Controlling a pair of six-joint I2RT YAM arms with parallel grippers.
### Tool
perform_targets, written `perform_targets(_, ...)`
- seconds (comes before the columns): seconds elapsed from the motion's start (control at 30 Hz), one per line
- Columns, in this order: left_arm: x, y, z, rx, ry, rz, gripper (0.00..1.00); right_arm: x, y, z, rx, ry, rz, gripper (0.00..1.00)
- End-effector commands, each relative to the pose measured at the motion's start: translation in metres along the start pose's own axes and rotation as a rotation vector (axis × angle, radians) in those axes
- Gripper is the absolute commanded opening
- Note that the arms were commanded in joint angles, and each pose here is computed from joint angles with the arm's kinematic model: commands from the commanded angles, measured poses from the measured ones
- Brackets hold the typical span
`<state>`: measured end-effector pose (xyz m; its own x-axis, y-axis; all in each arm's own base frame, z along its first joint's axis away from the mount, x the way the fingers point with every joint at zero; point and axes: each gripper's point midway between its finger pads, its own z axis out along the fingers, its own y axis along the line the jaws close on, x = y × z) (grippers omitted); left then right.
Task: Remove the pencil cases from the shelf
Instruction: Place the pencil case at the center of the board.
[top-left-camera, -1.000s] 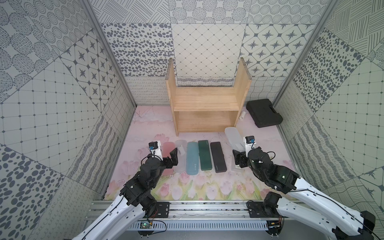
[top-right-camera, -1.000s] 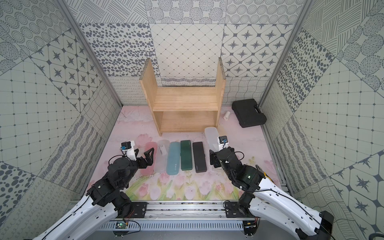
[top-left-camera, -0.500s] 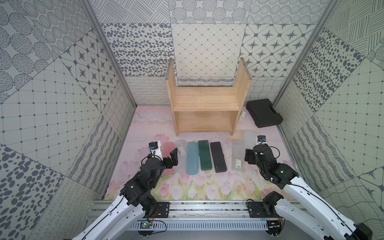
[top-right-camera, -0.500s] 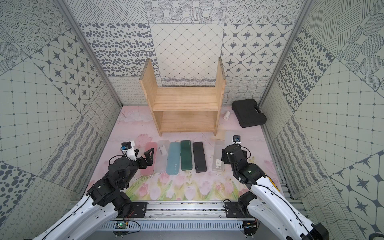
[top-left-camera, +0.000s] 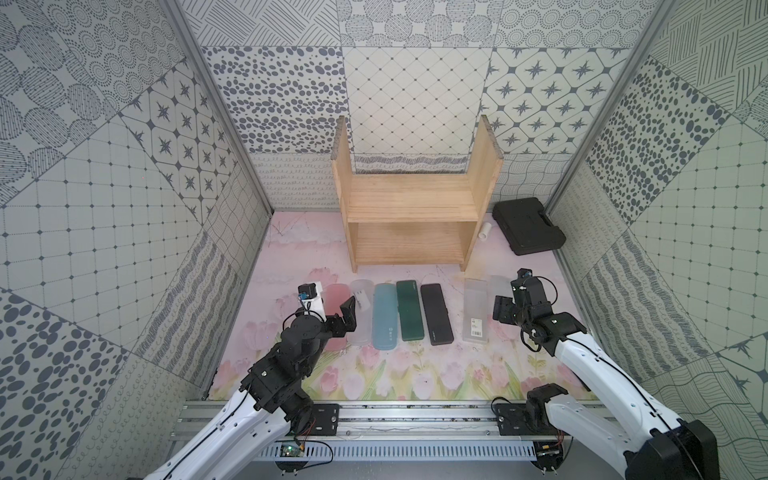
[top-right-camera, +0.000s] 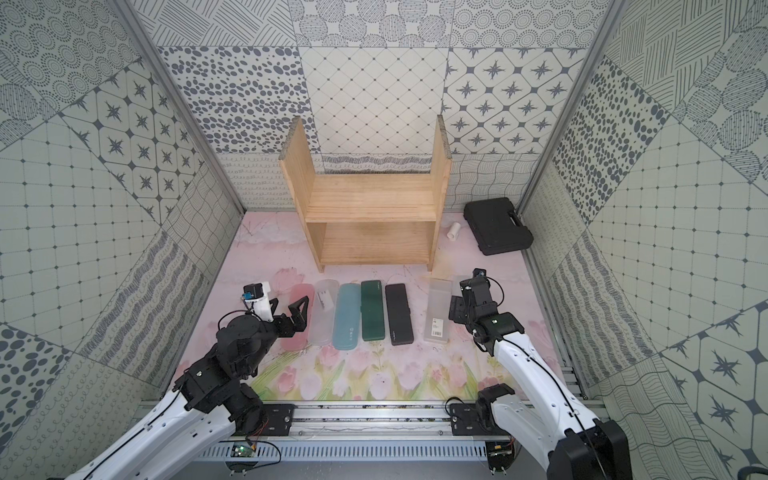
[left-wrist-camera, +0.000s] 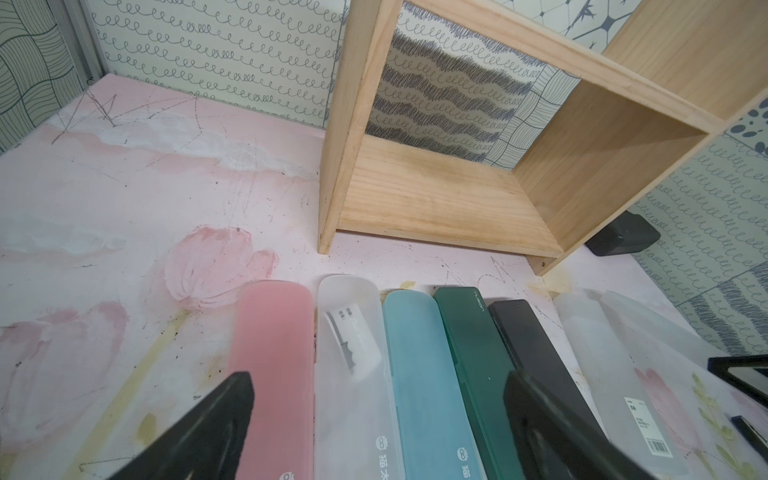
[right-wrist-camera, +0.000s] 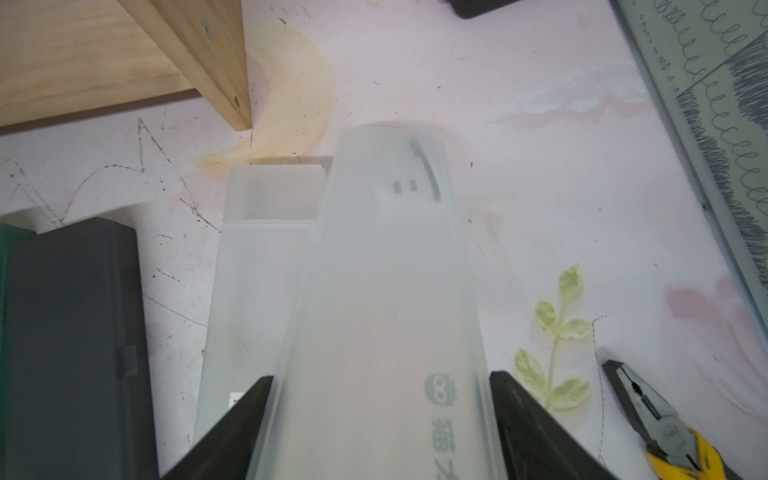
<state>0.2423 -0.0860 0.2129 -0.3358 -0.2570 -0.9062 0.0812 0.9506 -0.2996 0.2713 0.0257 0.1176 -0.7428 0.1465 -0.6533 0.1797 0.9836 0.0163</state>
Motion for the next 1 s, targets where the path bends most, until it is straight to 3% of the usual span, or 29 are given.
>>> perform_targets(0.0, -0.005, -0.006, 0.000, 0.033, -0.021, -0.024, 0.99, -0.029, 0.007, 0.000, -0.050, -0.067, 0.030, 0.74)
perform_targets(0.97, -0.006, -0.006, -0.003, 0.042, -0.029, -0.038, 0.99, -0.024, -0.001, 0.033, 0.008, 0.042, 0.015, 0.75)
